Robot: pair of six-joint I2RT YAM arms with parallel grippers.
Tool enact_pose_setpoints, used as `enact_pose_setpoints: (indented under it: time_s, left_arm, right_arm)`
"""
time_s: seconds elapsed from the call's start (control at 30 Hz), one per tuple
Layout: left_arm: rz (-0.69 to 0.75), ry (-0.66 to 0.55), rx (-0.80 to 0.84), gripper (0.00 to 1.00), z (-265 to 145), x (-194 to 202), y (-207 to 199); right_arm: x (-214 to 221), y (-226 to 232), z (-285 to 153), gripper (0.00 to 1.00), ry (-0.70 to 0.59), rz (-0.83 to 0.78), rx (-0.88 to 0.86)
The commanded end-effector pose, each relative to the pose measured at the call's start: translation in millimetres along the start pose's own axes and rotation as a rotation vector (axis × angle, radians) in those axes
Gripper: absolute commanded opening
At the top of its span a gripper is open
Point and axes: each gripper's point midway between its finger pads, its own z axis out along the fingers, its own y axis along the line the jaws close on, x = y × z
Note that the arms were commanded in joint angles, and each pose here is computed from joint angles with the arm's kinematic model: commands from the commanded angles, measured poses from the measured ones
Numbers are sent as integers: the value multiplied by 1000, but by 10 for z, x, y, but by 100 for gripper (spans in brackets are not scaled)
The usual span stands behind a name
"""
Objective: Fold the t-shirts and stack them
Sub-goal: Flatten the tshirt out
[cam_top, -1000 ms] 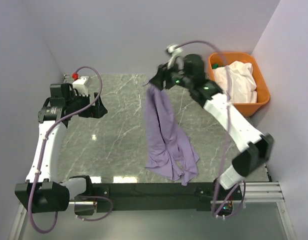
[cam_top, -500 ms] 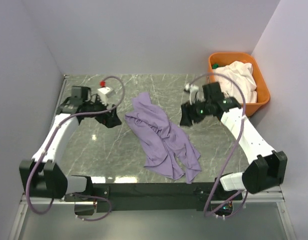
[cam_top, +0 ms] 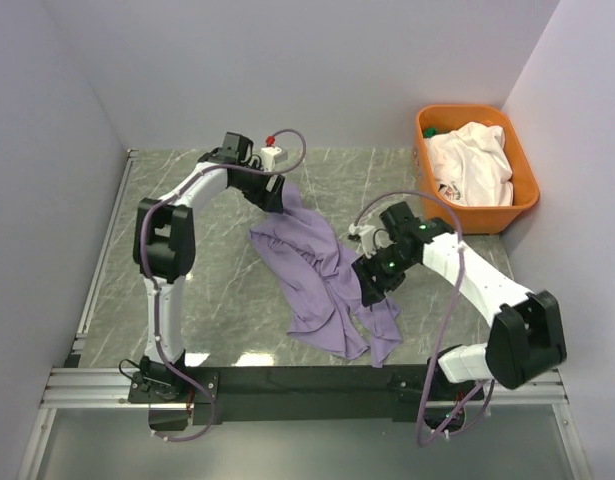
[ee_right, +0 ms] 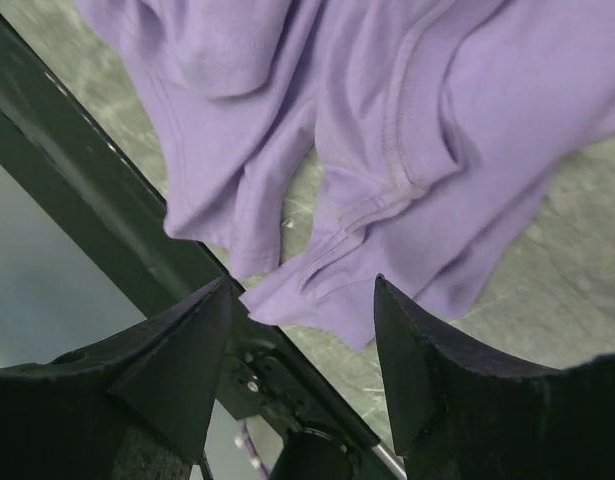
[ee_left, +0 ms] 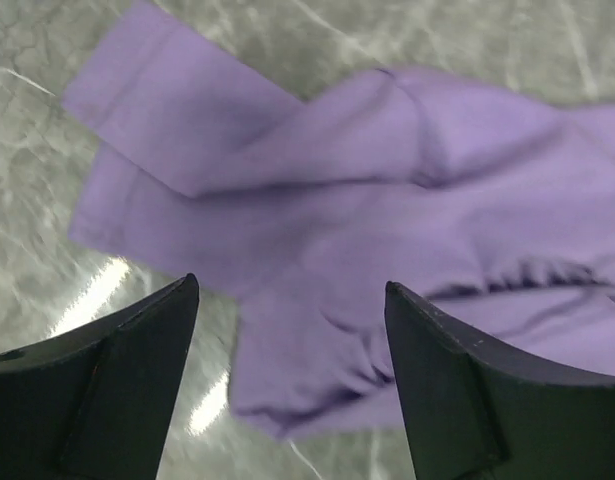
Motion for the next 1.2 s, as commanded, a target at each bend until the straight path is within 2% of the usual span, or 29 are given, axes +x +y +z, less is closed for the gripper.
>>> enact_pose_setpoints:
  time_s: [0.0,0.13,0.2,0.23,0.27,0.3,0.33,0.4,0.43,0.53,0.57,0.6,0.67,0.7,0.77,0.8,0.83,0.93,1.03,1.1,1.13,1.17]
  left_arm:
    - [-50,66,-21,80,75,50,70]
    - [-81,153,-40,75,165,415,112]
    - [-93,199,-44,66,154,574,105]
    - [-115,258,-59,62,130,777,102]
    - [-126,283,-67,50,100,880,104]
    - [-123,291,-76,44,17,926,98]
    - [-153,342,-77,40,-34,1170,62]
    - [-180,353,-107,27,-246,1311,103]
    - [-214,397,-99,18,-325,1545,50]
    - [-270,424,-143,3,-707,1876,83]
    - [-302,437,-159,1,-863,1997,111]
    - [-279,423,-172,1,-1016,1994,89]
    - [-314,453,-139,1,-1204,2219,-77]
    - [-269,429,-118,2,-1294,2165,-178]
    - [-281,406,-71,16,-1437,2189,-306]
    - [-251,359,-29,22,-1511,2055,-420]
    - [-232,330,-14,36,-1547,1973,-447]
    - [-162,188,9,50,-1613,1542,-467]
    - [-114,66,50,54,-1609,1162,-444]
    - [-96,19,88,67,-1559,1005,-419]
    - [-87,-17,106,71,-1525,910,-406]
    - [-84,-34,127,72,-1492,859,-411]
  right_arm:
    - [52,-10,121,66,103,-54,15]
    - [32,-69,345,66,151,-76,73]
    - [43,-167,451,65,188,-48,102]
    - [26,-197,486,64,192,-32,112]
    - [-14,-224,505,63,192,-28,123]
    - [5,-275,558,62,217,-4,139]
    - [7,-302,584,61,226,3,144]
    - [13,-362,637,59,244,21,167]
    - [1,-378,648,58,247,20,171]
    - [-68,-410,679,54,236,18,178]
    - [-108,-404,683,51,227,13,175]
    - [-132,-406,699,39,226,6,168]
    - [-256,-364,698,27,196,-9,137]
    - [-301,-343,695,17,182,-29,121]
    - [-424,-263,649,5,135,-65,83]
    - [-462,-242,626,2,118,-87,77]
    - [-497,-222,591,0,100,-102,71]
    - [-599,-115,461,0,45,-148,47]
    - [-636,-23,359,0,19,-186,19]
    - [-636,-5,354,0,13,-192,11]
    - [-633,-7,360,0,15,-183,9]
    - [-624,-17,407,12,31,-169,4]
